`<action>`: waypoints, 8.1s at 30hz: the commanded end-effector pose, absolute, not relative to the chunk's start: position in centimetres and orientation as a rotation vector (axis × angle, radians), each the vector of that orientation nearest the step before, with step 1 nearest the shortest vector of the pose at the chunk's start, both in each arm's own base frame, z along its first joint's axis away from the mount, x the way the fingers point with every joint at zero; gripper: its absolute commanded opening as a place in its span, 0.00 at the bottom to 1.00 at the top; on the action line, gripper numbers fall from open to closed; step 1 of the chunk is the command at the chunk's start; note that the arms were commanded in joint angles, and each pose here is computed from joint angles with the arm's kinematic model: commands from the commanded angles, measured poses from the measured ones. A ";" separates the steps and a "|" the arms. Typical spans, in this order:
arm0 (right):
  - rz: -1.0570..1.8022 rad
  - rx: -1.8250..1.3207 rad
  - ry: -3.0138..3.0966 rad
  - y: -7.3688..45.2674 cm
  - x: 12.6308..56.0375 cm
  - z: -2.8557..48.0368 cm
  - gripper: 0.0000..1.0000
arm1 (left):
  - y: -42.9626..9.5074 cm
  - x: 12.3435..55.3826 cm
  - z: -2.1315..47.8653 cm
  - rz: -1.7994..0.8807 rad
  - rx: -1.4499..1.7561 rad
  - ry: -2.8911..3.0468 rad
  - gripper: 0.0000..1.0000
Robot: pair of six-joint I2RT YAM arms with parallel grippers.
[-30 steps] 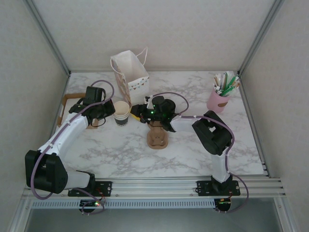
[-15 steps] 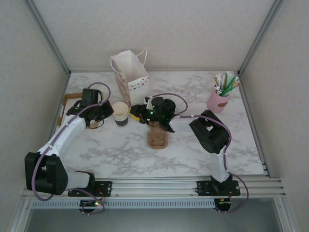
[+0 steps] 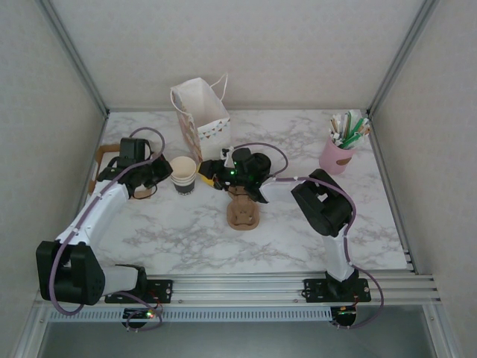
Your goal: Pack the takeout coffee
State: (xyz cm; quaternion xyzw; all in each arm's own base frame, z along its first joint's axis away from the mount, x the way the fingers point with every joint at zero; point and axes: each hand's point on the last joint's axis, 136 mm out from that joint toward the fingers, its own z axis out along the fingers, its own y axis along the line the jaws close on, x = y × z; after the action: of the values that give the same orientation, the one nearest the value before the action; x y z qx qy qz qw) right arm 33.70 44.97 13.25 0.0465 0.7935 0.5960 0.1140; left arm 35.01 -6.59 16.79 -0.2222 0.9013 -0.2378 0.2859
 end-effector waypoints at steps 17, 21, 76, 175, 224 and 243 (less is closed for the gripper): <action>1.684 0.046 2.383 46.1 32.7 13.4 0.54 | -7.2 35.1 18.5 -0.806 -0.596 2.335 0.00; 1.675 0.037 2.391 46.3 32.7 13.4 0.55 | -7.2 35.1 18.7 -0.826 -0.597 2.327 0.00; 1.421 -0.158 2.414 45.4 30.6 17.5 0.75 | -4.5 33.8 14.9 -0.683 -0.735 2.379 0.27; 1.418 -0.932 1.914 44.6 22.2 18.5 0.59 | -9.9 30.5 29.9 -0.965 -0.208 2.209 0.57; 1.646 -1.298 1.839 40.9 18.9 22.3 0.60 | -15.2 24.2 27.9 -1.192 -0.017 2.329 0.14; 1.339 -1.041 2.119 41.3 24.7 18.6 0.99 | -10.4 28.4 26.4 -0.752 -0.242 2.382 0.00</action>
State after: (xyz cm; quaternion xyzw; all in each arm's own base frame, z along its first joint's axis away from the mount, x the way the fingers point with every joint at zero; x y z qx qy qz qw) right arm 22.14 41.57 20.18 -0.4164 0.7123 0.5299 0.1962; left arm 27.27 -12.26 27.18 -0.0617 0.8886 -0.3436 0.2976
